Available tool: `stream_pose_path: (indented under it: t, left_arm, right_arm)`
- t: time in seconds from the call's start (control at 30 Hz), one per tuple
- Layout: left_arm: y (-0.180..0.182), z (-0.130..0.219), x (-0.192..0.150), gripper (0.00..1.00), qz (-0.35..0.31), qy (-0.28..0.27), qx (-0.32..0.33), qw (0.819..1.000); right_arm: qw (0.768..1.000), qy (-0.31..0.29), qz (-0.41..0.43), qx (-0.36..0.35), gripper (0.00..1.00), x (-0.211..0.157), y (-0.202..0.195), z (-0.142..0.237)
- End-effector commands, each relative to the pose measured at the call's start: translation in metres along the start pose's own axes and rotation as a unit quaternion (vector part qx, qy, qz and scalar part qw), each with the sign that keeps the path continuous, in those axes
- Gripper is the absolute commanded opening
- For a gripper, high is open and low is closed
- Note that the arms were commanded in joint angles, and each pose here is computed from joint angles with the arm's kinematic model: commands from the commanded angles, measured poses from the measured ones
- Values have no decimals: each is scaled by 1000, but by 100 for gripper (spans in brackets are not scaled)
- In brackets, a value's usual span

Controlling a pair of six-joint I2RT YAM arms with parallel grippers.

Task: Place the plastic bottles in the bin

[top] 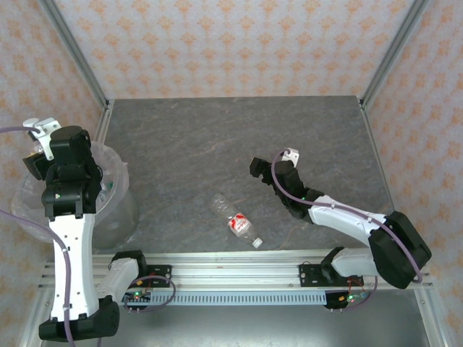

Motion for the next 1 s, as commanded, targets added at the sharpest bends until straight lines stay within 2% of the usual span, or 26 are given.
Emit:
stream_pose_path:
  t: [0.0, 0.17, 0.37, 0.57, 0.8, 0.9, 0.97]
  left_arm:
    - [5, -10, -2, 55, 43, 1, 25, 999]
    - [21, -25, -12, 56, 75, 26, 89, 993]
    - [26, -37, -21, 57, 54, 55, 145, 987]
    - [20, -47, -33, 61, 20, 87, 161, 983]
    - [6, -60, -44, 64, -12, 137, 141, 980]
    - [-2, -65, -50, 73, -29, 168, 117, 978]
    - [-7, -64, -46, 90, -22, 181, 81, 980]
  right_arm:
    - [1000, -16, -8, -1, 99, 5, -2, 4]
    - [1000, -17, 0, -5, 99, 6, -3, 5]
    - [1000, -15, 8, -7, 99, 6, -1, 2]
    - [1000, -6, 20, -7, 99, 7, 5, -4]
    - [1000, 1, 17, -10, 99, 4, 4, -6]
    - [1000, 0, 18, -15, 99, 3, 1, -6]
    - [1000, -1, 20, -19, 99, 3, 0, -5]
Point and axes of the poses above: each hand's point on the last joint's axis, 136 mm out from that joint toward the fingers, its own z axis back along the fingers, its own y axis along the line the jaws close on, x = y × z, the point moved 8 cm from there along z, back along the fingers, and after that the axes turned 4 degrees about -z, right-handed, at the moved point
